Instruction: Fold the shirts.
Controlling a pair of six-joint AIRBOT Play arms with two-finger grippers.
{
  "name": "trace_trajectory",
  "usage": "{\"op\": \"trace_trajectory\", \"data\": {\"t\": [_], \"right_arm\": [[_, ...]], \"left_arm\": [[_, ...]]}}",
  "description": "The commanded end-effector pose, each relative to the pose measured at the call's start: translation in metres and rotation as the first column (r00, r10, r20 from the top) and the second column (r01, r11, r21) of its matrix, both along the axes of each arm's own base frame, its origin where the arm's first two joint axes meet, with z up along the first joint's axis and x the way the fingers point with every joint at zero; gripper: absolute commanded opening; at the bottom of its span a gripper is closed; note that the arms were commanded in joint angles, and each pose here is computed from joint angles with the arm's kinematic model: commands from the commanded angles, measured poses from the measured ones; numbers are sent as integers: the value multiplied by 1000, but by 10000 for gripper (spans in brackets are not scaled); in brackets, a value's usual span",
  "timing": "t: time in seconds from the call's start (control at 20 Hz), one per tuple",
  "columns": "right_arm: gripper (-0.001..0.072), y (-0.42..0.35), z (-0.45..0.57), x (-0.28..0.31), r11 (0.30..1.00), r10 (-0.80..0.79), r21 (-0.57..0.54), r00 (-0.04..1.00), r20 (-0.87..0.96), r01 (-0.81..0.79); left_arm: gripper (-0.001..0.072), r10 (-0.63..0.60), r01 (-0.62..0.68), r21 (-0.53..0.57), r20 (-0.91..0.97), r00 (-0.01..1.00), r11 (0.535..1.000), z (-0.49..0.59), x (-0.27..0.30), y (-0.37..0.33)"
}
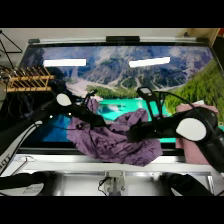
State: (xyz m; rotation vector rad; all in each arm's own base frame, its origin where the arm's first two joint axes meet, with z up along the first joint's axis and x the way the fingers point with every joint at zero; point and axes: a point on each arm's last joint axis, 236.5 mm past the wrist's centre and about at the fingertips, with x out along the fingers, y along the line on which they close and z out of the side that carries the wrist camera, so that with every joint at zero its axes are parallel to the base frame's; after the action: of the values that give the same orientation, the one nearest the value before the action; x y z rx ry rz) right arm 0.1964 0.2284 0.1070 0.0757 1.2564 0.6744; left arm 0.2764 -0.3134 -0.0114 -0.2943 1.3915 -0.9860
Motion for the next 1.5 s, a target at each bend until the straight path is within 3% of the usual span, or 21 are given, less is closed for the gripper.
{"op": "trace_trajectory", "data": {"t": [0.0, 0.2, 0.35, 0.45, 0.55, 0.6, 0.65, 0.75, 0.85, 0.9, 1.0, 1.1, 1.2, 1.25, 1.45], "right_arm": [[89, -5, -1, 4, 1000, -5, -21, 1000, 16, 6], [89, -27, -5, 34, 991, -65, -107, 989, 132, 79], [89, -42, 25, 107, 967, -199, -61, 884, 423, 247], [88, -36, 82, 168, 944, -308, 120, 685, 660, 308], [88, 3, 174, 196, 933, -355, 349, 401, 844, 91], [88, 16, 220, 197, 911, -384, 409, 260, 886, -47], [88, 13, 255, 203, 873, -454, 479, 199, 868, -98], [88, -10, 308, 213, 814, -560, 573, 136, 817, -97], [88, -38, 346, 212, 774, -623, 629, 97, 776, -72], [88, -48, 346, 213, 779, -622, 627, 120, 774, -11], [88, -65, 302, 216, 811, -586, 551, 267, 765, 198], [88, -67, 204, 200, 873, -477, 300, 551, 685, 383], [88, -43, 94, 149, 952, -260, -25, 849, 460, 304], [88, -32, 51, 122, 964, -183, -122, 925, 333, 235], [88, -15, -62, 39, 929, 24, -369, 1000, -1, -22]], "left_arm": [[58, -37, 39, -40, 38, 999, 998, 26, 10, 3], [56, 64, -35, -119, 247, 967, 992, 108, 61, 22], [56, 191, -116, -195, 427, 884, 974, 182, 101, 42], [57, 353, -221, -293, 549, 758, 930, 243, 141, 60], [57, 530, -289, -457, 598, 601, 842, 319, 170, 76], [57, 593, -278, -534, 619, 516, 799, 361, 175, 82], [57, 621, -244, -578, 653, 434, 779, 399, 173, 88], [56, 617, -153, -601, 734, 285, 785, 463, 150, 99], [56, 568, -145, -550, 803, 180, 823, 490, 127, 116], [56, 521, -200, -487, 834, 184, 850, 481, 121, 128], [56, 428, -395, -285, 835, 346, 874, 416, 119, 157], [56, 317, -465, -22, 760, 568, 885, 322, 108, 169], [56, 246, -400, 120, 619, 746, 909, 231, 85, 149], [56, 220, -362, 169, 543, 810, 917, 185, 71, 134], [57, 162, -263, 280, 335, 928, 923, 60, 11, 92]]}}
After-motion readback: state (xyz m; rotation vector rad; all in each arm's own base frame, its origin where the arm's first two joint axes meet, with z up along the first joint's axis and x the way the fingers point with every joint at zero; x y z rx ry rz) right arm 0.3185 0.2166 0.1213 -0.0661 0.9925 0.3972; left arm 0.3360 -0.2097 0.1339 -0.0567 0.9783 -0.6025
